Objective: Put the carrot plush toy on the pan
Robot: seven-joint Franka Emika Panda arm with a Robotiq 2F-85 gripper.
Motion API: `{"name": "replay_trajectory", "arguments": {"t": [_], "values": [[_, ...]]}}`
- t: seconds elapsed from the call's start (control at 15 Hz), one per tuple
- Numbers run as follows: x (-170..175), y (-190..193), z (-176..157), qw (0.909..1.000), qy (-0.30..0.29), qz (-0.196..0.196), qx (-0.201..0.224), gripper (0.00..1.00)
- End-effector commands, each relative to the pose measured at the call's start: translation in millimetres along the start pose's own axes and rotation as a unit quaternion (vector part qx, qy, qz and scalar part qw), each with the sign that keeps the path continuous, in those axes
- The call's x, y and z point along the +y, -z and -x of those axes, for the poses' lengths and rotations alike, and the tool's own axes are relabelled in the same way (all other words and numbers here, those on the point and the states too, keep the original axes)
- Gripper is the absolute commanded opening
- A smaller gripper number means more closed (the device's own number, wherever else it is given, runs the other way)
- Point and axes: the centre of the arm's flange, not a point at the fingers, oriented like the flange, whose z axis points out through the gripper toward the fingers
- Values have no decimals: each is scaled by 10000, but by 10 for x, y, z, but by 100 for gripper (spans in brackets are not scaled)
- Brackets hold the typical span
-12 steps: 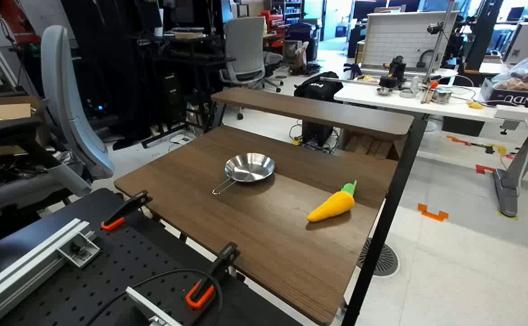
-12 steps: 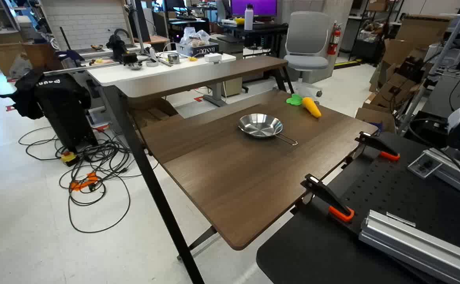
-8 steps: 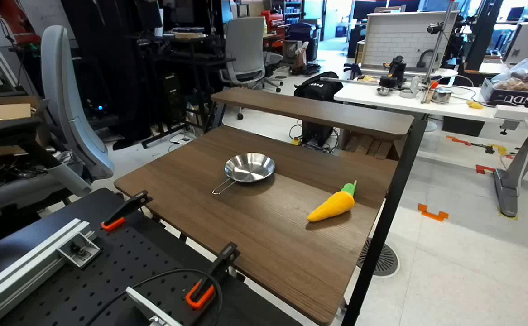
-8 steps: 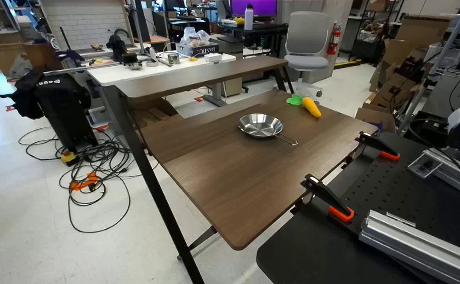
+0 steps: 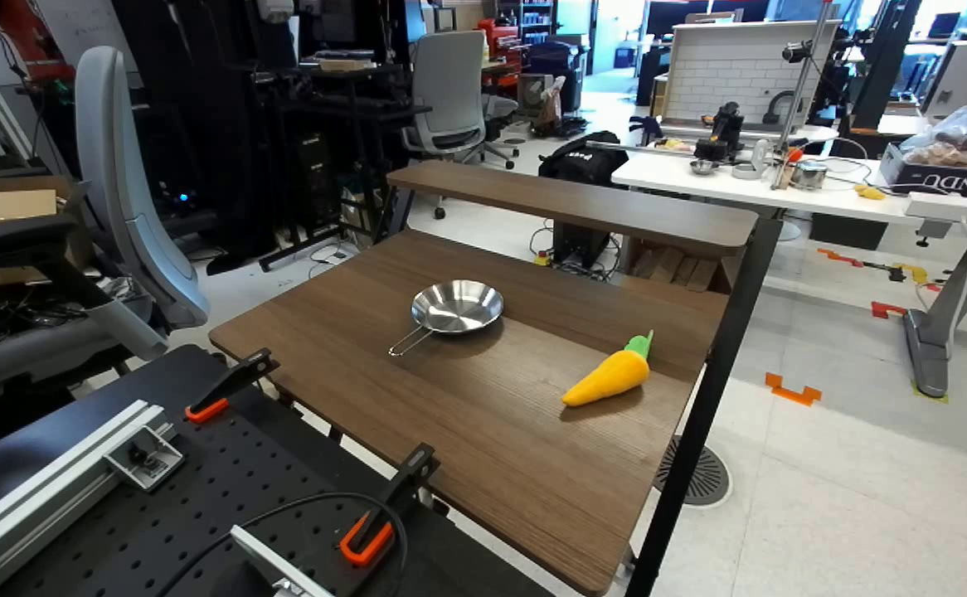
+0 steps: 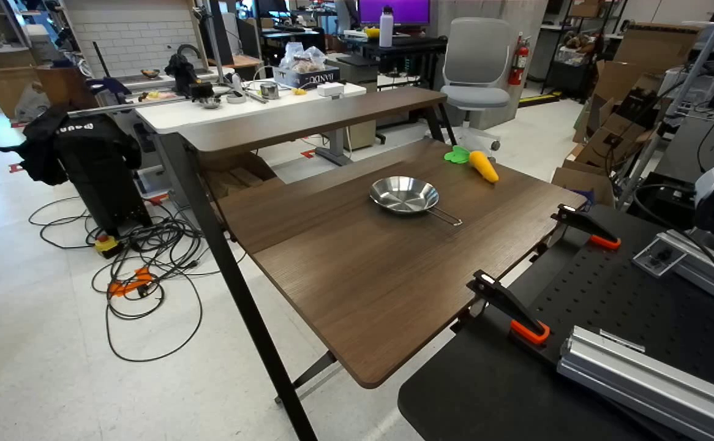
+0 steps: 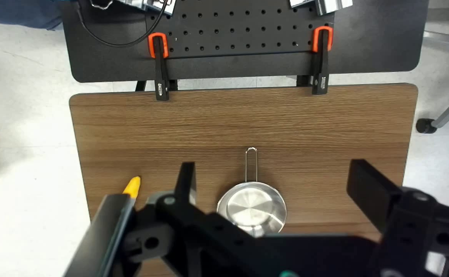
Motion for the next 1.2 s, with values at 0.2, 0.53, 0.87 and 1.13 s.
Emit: {"name": "replay_trajectory", "arguments": {"t": [0.2, 0.53, 0.87, 1.13], "values": [[239, -408, -213, 9997, -225, -36, -18, 100], [519, -797, -487, 9984, -556, -27, 110, 100], [786, -1221, -809, 9962, -848, -72, 171, 100], [1077, -1473, -1093, 9927, -1176, -107, 238, 100]]}}
